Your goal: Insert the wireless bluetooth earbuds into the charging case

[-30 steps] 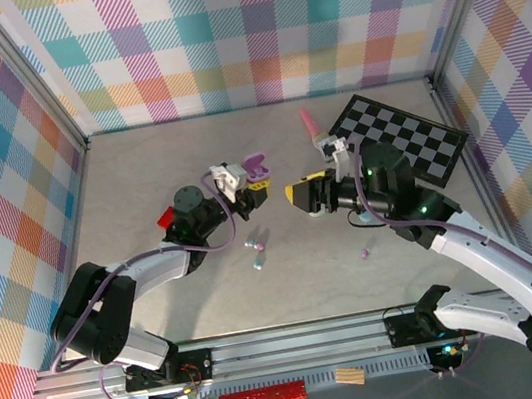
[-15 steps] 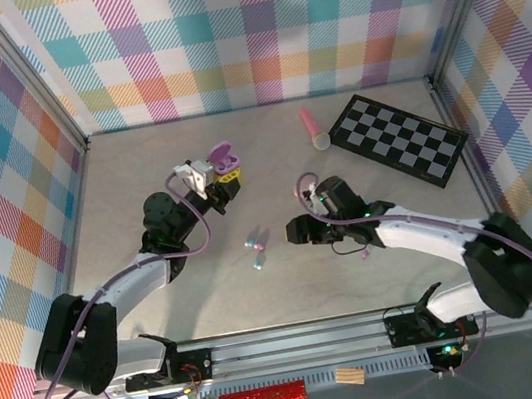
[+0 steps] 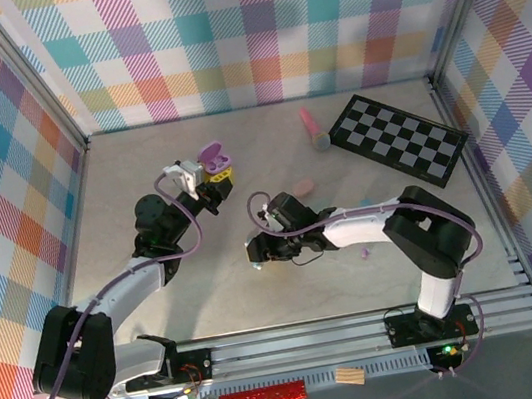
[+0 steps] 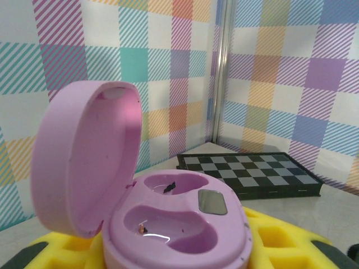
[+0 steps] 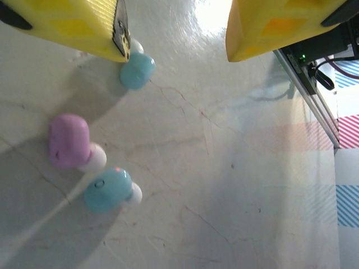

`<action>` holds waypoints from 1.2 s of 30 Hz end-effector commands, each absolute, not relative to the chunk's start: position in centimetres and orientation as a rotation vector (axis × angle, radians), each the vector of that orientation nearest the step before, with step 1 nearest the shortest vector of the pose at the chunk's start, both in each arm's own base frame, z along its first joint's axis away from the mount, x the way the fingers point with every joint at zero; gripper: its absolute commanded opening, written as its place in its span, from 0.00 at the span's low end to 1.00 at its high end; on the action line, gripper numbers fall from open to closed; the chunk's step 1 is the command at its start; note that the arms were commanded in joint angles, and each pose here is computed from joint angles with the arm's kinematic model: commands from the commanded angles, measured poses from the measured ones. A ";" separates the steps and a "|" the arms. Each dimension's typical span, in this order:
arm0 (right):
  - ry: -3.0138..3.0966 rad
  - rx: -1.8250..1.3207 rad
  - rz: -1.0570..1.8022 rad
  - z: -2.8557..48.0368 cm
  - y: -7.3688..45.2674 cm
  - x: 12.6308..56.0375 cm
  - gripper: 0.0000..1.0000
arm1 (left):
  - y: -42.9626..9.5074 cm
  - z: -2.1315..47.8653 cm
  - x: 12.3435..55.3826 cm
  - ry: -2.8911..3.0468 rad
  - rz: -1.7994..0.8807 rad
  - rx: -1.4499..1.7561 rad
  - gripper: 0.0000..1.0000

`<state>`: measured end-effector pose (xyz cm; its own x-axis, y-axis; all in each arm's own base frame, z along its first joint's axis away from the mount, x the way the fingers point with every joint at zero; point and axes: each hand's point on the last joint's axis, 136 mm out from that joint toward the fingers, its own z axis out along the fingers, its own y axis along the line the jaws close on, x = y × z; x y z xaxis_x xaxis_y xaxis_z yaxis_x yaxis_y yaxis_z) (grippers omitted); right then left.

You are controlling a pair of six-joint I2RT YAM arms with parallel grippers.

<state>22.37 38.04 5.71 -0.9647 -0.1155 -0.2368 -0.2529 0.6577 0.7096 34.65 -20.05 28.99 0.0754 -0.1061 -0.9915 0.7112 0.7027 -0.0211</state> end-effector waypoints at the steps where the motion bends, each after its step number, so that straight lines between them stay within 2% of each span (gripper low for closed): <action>1: 2.693 -0.305 1.229 5.6 39.3 23.0 0.48 | -19.8 29.9 33.9 1.339 -0.676 0.557 0.38; 13: 2.720 -0.233 1.083 3.2 38.8 25.1 0.46 | -19.6 29.9 33.5 1.354 -0.665 0.574 0.39; 25: 2.734 -0.176 0.914 2.9 37.1 28.5 0.46 | -19.2 30.1 33.0 1.355 -0.646 0.581 0.39; 36: 2.714 -0.300 0.966 3.2 38.2 29.6 0.45 | -18.2 29.7 33.4 1.366 -0.634 0.548 0.39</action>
<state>29.68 37.70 3.37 -0.9546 -0.0549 -0.2927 -0.2251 0.7765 0.5885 33.76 -18.89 28.98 0.0547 -0.0851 -0.9949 0.7014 0.7125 -0.0224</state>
